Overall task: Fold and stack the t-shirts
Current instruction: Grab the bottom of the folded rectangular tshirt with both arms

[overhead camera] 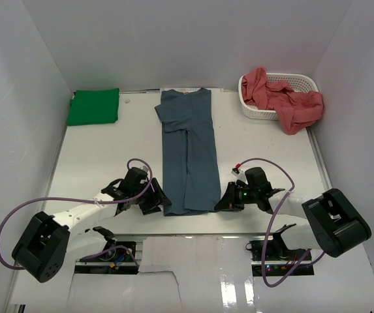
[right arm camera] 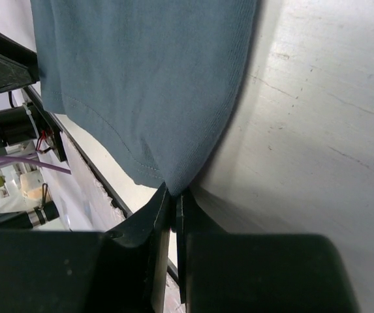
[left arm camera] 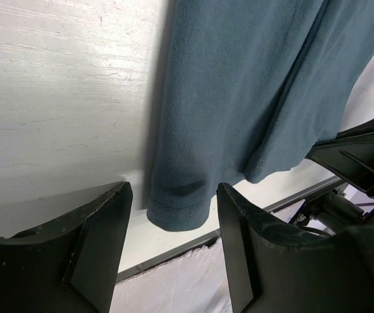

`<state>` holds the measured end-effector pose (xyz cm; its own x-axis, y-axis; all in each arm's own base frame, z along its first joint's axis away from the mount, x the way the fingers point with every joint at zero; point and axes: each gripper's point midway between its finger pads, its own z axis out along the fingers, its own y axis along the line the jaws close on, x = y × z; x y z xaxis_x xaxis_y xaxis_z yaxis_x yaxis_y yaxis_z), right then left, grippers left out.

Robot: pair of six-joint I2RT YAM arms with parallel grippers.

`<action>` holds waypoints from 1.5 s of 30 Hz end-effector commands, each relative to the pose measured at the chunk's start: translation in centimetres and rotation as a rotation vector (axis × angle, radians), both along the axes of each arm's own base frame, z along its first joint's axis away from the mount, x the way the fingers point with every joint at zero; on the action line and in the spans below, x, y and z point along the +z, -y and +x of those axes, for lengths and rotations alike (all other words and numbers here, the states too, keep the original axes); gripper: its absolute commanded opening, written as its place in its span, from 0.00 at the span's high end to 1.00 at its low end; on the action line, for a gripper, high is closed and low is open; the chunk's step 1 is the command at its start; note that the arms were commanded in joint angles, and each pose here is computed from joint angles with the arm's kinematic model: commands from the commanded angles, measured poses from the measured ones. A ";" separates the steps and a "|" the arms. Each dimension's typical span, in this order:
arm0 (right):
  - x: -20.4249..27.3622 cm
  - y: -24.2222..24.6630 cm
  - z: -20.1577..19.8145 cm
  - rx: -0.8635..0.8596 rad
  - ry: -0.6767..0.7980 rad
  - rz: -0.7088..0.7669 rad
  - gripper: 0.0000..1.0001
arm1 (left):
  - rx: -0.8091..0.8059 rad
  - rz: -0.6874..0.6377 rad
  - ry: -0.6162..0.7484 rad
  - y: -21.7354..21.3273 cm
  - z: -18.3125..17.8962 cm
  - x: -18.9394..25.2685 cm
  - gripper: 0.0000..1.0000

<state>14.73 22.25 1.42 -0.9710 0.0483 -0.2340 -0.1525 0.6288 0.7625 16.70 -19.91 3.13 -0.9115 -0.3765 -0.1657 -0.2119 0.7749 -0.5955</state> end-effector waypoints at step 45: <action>-4.7 3.4 -2.6 0.013 -0.105 -0.221 0.89 | -0.050 0.015 -0.044 -0.4 -1.7 -1.7 0.55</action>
<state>14.68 22.48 1.38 -0.9745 0.0127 -0.2241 -0.1669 0.6266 0.7612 15.67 -20.36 2.51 -0.9325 -0.3361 -0.1323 -0.1884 0.7652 -0.6156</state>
